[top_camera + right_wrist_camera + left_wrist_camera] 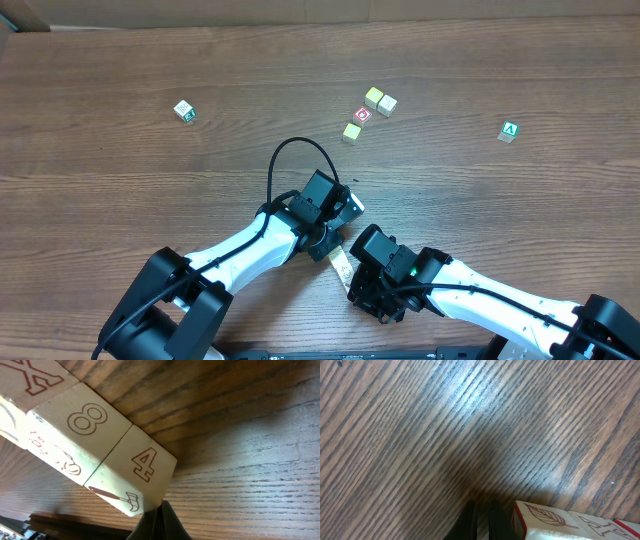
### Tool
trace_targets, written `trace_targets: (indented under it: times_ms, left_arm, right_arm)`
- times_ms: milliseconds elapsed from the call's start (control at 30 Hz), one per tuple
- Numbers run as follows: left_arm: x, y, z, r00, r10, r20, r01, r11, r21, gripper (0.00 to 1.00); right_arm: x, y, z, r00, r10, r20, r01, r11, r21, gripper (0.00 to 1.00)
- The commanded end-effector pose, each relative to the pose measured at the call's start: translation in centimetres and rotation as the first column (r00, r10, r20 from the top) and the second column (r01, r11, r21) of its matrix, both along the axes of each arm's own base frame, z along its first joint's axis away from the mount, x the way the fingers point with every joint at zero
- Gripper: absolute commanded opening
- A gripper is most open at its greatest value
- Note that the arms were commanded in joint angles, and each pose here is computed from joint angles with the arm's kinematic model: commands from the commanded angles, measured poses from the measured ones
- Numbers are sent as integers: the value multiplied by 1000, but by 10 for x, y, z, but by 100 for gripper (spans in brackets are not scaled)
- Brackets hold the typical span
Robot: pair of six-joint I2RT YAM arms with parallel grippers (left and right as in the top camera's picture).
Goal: Flip 4 blocks
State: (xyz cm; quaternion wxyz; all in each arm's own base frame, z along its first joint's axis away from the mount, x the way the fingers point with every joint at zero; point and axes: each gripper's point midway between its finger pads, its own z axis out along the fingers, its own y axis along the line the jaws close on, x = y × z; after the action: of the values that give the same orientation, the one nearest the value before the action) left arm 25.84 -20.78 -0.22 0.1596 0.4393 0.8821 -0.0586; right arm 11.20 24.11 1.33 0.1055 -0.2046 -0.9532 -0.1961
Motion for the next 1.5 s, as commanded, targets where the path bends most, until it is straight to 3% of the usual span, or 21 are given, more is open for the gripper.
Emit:
trace_targets:
  times_ms: [0, 233, 1467]
  left_arm:
    - [-18, 14, -25, 998, -31, -54, 35, 996, 84, 4]
    - [-24, 3, -24, 995, -96, -37, 99, 991, 91, 4]
    - [-12, -8, -17, 997, -79, 7, 79, 996, 51, 4]
  right_arm:
    - [8, 3, 2, 999, -12, 38, 12, 1000, 2, 4]
    - [8, 3, 2, 999, -12, 38, 12, 1000, 2, 4]
    - [3, 14, 4, 999, 4, 50, -6, 1000, 30, 4]
